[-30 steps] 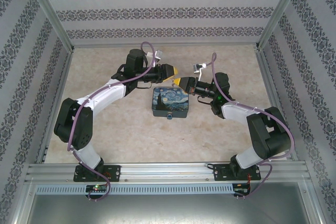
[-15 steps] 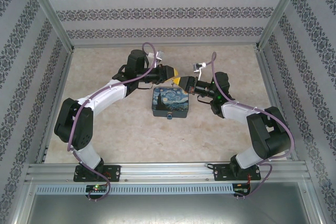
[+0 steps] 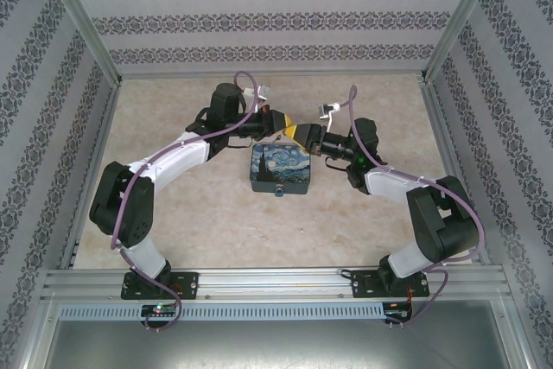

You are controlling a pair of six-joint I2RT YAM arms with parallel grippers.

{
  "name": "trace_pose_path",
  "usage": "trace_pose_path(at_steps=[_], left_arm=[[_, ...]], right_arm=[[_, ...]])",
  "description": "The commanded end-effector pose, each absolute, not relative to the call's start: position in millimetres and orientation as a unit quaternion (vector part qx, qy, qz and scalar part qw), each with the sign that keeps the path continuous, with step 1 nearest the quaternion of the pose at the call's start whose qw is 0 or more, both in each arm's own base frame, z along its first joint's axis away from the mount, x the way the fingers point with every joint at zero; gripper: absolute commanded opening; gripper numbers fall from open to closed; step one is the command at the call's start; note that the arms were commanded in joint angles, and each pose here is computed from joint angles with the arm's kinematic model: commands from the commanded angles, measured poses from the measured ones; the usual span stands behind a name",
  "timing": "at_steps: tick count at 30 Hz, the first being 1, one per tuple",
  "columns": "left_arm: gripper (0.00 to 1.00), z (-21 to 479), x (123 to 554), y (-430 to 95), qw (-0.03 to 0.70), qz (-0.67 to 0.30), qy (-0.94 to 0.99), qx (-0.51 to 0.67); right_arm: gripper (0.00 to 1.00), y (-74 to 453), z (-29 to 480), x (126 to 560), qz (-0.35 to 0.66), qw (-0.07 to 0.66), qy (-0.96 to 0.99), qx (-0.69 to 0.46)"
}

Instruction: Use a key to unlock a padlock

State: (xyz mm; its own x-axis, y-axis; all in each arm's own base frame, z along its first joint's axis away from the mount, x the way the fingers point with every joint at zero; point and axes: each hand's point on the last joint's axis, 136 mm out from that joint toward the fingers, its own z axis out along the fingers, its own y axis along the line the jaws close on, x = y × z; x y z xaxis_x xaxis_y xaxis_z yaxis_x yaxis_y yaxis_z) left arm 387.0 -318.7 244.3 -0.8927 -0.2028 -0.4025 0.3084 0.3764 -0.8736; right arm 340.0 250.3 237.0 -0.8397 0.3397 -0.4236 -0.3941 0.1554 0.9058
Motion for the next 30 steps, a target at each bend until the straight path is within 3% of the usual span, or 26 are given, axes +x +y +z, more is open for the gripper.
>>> trace_pose_path(at_steps=[1, 7, 11, 19, 30], left_arm=[[0.00, 267, 392, -315, 0.280, -0.563, 0.777, 0.022], [0.00, 283, 402, -300, 0.336, -0.572, 0.747, -0.029], [0.00, 290, 408, -288, 0.368, -0.582, 0.721, -0.073], [0.00, 305, 413, -271, 0.418, -0.601, 0.670, -0.121], [0.00, 319, 410, -259, 0.460, -0.610, 0.631, -0.129]], right_arm=[[0.64, 226, 247, 349, 0.635, 0.322, 0.702, 0.012], [0.90, 202, 257, 366, 0.622, 0.360, 0.693, 0.065], [0.91, 204, 272, 378, 0.625, 0.377, 0.678, 0.082], [0.70, 240, 297, 387, 0.672, 0.375, 0.635, 0.067], [0.53, 273, 298, 389, 0.704, 0.359, 0.609, 0.058]])
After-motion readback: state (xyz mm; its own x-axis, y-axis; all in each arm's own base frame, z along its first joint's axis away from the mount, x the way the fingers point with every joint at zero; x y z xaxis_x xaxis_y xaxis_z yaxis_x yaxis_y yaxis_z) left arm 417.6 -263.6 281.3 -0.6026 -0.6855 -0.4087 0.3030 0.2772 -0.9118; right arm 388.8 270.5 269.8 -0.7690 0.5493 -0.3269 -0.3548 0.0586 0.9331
